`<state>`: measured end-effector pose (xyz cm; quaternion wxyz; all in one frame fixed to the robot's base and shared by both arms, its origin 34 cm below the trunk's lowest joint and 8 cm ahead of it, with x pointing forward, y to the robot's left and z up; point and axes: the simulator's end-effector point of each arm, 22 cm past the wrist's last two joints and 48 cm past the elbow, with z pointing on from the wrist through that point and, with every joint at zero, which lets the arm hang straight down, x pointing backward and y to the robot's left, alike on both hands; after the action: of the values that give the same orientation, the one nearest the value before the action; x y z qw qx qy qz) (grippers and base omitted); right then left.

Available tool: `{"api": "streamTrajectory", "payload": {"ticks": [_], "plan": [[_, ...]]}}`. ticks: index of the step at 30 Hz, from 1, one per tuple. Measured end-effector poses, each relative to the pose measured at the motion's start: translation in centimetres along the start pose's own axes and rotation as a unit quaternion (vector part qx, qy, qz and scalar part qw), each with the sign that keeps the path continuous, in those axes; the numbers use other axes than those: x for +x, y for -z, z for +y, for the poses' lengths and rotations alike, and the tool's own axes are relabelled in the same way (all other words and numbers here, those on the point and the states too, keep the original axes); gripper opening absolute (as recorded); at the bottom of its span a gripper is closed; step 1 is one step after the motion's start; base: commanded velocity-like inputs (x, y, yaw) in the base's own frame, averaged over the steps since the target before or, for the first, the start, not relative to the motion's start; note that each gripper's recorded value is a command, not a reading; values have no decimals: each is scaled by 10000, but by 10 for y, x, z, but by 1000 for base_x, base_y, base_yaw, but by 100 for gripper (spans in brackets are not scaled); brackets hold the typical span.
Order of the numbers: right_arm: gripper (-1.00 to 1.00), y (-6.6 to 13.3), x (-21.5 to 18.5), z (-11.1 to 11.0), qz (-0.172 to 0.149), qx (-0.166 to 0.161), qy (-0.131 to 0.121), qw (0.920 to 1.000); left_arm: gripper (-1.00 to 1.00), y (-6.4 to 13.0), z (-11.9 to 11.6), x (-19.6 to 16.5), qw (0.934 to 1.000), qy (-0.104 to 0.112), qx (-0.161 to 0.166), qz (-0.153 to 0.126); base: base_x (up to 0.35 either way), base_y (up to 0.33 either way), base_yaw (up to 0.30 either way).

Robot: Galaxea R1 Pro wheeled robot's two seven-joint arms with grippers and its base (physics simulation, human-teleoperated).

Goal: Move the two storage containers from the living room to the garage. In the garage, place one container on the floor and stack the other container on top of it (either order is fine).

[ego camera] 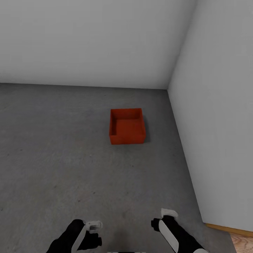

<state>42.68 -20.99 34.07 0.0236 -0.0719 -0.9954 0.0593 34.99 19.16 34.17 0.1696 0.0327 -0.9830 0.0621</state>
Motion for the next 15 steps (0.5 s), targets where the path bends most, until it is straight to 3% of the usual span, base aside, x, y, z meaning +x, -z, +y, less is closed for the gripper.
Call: {"api": "streamTrajectory", "payload": {"ticks": [4, 7, 15], "plan": [[100, 3, -15, 14, -516, -43, 192, 9985, 100, -4, 2, -5, 9994, 14, -8, -332, 0, 0, 0], [100, 5, -20, 19, -709, -69, 254, 9971, 100, -5, 3, -7, 9990, 24, -12, -441, 0, 0, 0], [100, 6, -22, 23, -823, -92, 326, 9960, 100, -5, 5, -11, 9985, 34, -21, -538, 0, 0, 0]]}}
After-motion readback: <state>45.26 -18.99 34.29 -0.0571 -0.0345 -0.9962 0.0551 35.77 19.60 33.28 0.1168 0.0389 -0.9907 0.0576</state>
